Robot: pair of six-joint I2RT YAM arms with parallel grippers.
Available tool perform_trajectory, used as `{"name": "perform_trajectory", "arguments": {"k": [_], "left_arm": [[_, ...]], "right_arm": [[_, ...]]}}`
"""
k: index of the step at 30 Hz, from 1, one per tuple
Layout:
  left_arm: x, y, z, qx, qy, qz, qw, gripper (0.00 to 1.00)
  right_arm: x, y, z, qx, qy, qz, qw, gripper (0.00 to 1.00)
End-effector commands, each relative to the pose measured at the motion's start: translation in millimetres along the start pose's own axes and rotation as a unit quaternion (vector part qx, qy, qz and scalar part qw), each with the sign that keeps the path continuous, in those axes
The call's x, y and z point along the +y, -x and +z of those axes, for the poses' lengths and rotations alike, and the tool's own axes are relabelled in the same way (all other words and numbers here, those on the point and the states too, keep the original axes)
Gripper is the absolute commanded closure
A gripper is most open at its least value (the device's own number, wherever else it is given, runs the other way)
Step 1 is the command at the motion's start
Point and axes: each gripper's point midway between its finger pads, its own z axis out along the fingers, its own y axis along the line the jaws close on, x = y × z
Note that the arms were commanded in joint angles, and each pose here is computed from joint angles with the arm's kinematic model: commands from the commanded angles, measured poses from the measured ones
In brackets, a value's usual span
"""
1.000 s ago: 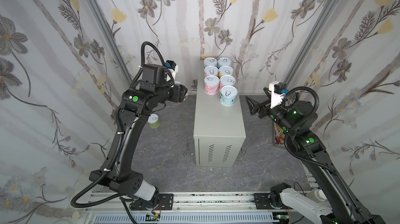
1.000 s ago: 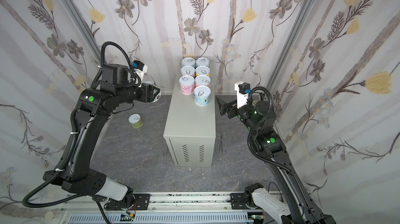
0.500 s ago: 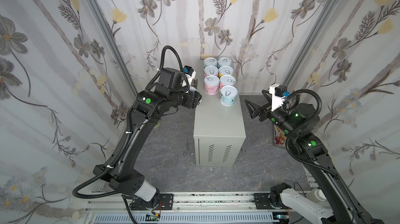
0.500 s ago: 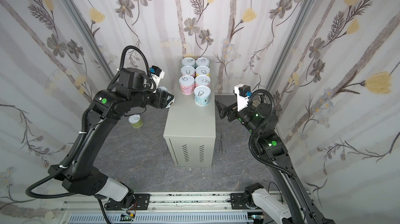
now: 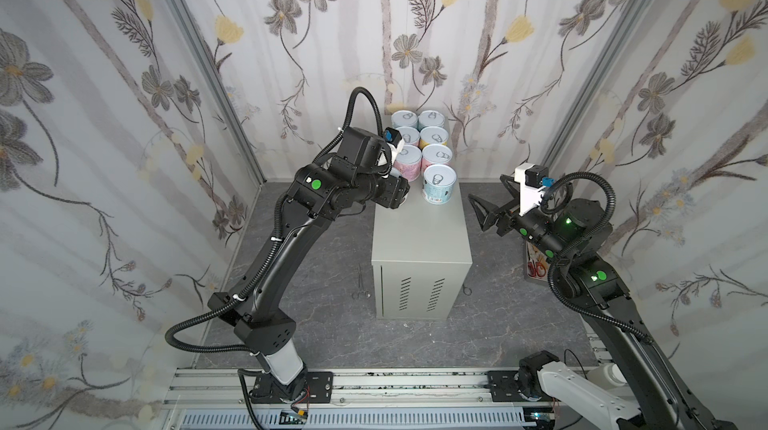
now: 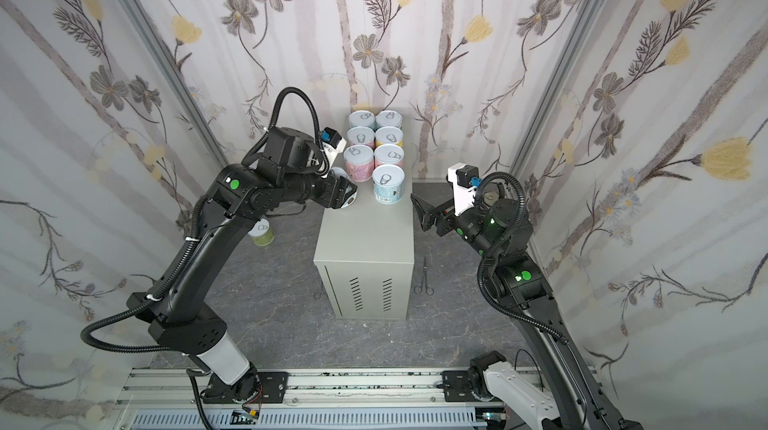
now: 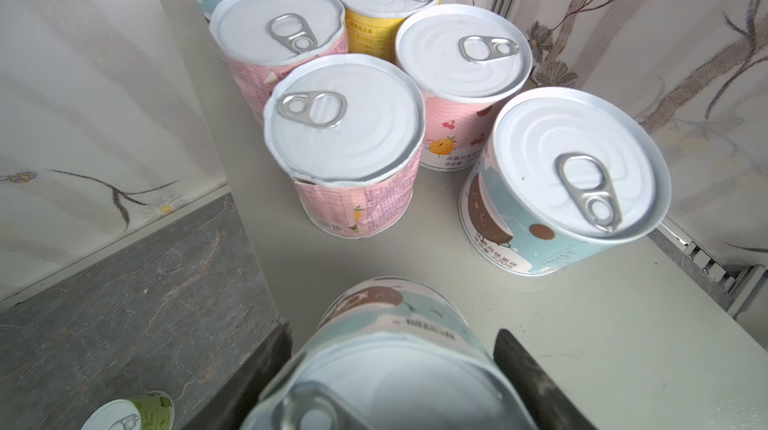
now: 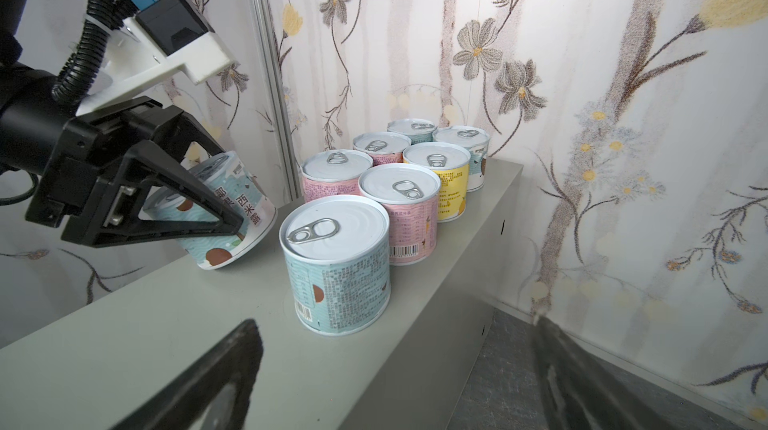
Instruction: Place and organize the canned foods onto the counter
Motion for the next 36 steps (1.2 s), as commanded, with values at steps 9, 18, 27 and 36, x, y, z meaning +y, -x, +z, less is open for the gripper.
{"name": "perform_trajectory", "arguments": {"k": [9,18,27,36], "left_arm": [[-6,5,9,-0.004,0.012,0.023,1.000,0.26],[-7,3,20,0.003,0.014,0.029,0.999,0.23],[-7,25,-7,-0.048,0.013,0.040,0.998,0.20],[-15,30,-52,-0.133,-0.009,0.087,0.987,0.17]], "right_arm": [[-2,-6,5,0.009,-0.004,-0.008,1.000,0.00],[-3,-11,7,0.020,-0.004,-0.012,1.000,0.00],[7,-10,8,0.019,0.028,-0.022,0.999,0.00],[26,-2,12,0.003,0.076,-0.035,0.996,0.00]]}}
